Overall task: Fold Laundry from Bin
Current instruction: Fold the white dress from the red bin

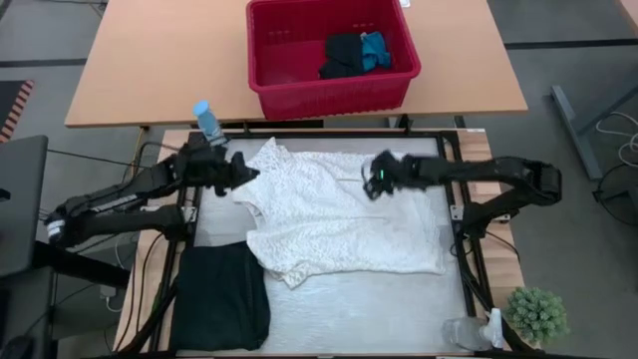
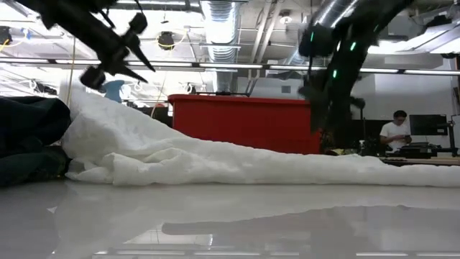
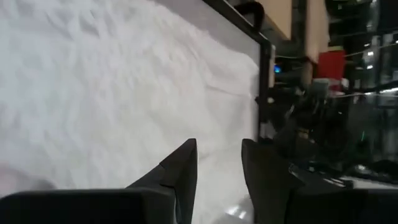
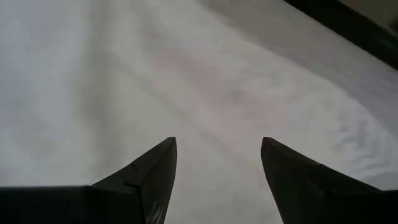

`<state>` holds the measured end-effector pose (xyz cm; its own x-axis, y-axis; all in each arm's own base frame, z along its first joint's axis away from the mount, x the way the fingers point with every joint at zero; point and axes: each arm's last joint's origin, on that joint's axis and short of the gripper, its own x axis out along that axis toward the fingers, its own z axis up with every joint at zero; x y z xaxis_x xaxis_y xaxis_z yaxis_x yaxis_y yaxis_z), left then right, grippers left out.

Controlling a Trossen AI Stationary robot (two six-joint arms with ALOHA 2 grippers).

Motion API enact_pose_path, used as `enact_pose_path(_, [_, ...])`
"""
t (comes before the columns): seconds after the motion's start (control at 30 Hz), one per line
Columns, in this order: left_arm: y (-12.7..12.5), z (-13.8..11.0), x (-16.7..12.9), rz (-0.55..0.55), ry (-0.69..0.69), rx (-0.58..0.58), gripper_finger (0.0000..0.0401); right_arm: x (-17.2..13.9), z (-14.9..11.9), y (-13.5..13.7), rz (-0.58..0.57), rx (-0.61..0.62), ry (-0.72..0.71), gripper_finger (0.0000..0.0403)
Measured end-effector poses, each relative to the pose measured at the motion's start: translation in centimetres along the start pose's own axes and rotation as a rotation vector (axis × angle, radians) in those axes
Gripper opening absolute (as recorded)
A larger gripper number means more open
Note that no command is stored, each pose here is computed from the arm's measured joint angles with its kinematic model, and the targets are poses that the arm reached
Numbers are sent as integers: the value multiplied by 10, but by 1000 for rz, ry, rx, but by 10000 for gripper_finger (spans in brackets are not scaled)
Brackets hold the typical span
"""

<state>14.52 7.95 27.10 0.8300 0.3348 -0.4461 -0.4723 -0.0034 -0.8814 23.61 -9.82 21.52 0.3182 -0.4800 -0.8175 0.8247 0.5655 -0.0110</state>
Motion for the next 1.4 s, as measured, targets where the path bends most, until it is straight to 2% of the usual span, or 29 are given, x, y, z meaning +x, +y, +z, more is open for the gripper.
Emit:
enact_pose_path(0.1, [2,19,16,-10,14,74,114,30,15,-36,16,15,104,260])
enact_pose_path(0.23, [5,41,38,-93,95,220,114,54,31,-67,117,-220,161,260])
enact_pose_path(0.3, [9,51,48,-112,120,230,114,60,42,-74,114,-318,158,260])
enact_pose_path(0.4, [17,65,59,-128,155,216,114,67,65,-83,57,-393,144,260])
enact_pose_path(0.5, [24,76,67,-152,190,216,114,74,89,-88,29,-437,155,260])
enact_pose_path(0.63, [34,84,73,-133,206,216,114,90,104,-91,60,-529,263,260])
enact_pose_path(0.77, [38,89,74,-119,199,192,114,105,106,-88,147,-624,391,260])
enact_pose_path(0.93, [39,90,74,-107,181,172,114,132,96,-87,170,-713,494,260])
enact_pose_path(1.03, [39,91,74,-93,157,143,114,138,93,-88,159,-734,531,254])
enact_pose_path(1.13, [40,92,74,-64,104,140,114,137,92,-87,155,-740,547,200])
enact_pose_path(1.27, [41,95,74,-17,20,140,114,127,94,-88,141,-748,533,48])
enact_pose_path(1.3, [41,95,74,-7,1,140,114,124,96,-89,133,-746,524,28])
enact_pose_path(1.4, [42,97,74,16,-46,141,114,113,101,-94,49,-721,506,24])
